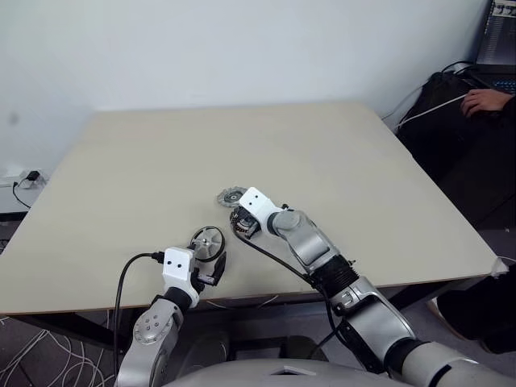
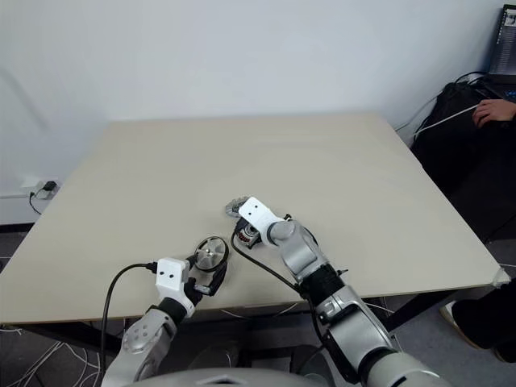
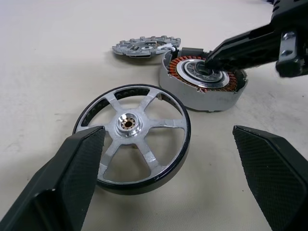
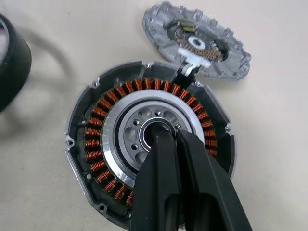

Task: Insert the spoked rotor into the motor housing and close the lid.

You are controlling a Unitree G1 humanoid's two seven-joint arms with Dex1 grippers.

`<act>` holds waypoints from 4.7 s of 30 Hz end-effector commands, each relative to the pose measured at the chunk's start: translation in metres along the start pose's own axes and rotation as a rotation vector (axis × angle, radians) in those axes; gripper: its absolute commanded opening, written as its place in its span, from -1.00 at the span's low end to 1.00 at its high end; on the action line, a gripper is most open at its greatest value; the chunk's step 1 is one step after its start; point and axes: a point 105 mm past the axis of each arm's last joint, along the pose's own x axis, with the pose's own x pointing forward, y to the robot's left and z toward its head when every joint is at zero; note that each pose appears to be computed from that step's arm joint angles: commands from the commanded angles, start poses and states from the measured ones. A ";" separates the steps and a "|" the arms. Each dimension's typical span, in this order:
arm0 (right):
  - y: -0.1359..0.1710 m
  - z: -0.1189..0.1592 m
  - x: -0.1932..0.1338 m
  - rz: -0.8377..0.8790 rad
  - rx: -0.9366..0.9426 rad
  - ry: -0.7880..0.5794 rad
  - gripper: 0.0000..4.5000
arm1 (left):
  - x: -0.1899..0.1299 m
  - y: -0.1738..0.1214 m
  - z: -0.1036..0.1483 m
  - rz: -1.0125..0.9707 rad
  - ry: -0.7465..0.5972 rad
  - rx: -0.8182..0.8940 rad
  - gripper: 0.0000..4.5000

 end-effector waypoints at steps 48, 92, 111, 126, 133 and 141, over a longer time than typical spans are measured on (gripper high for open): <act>-0.016 0.003 -0.005 0.050 0.129 0.014 -1.00 | 0.002 -0.004 0.009 -0.012 -0.036 0.009 1.00; -0.012 0.011 -0.006 0.074 0.136 -0.018 0.35 | 0.002 -0.002 0.009 -0.004 -0.039 0.008 1.00; -0.008 0.022 -0.003 0.044 0.158 -0.068 -0.98 | 0.002 -0.002 0.008 -0.007 -0.038 0.006 1.00; -0.007 0.014 0.006 0.041 0.161 -0.033 -0.98 | 0.001 -0.001 0.009 0.002 -0.042 0.008 1.00; -0.009 0.013 0.008 0.038 0.164 -0.028 -0.98 | 0.001 -0.001 0.009 0.002 -0.041 0.008 1.00; -0.013 0.018 0.005 0.033 0.168 -0.052 -0.98 | 0.001 -0.001 0.009 0.001 -0.040 0.008 1.00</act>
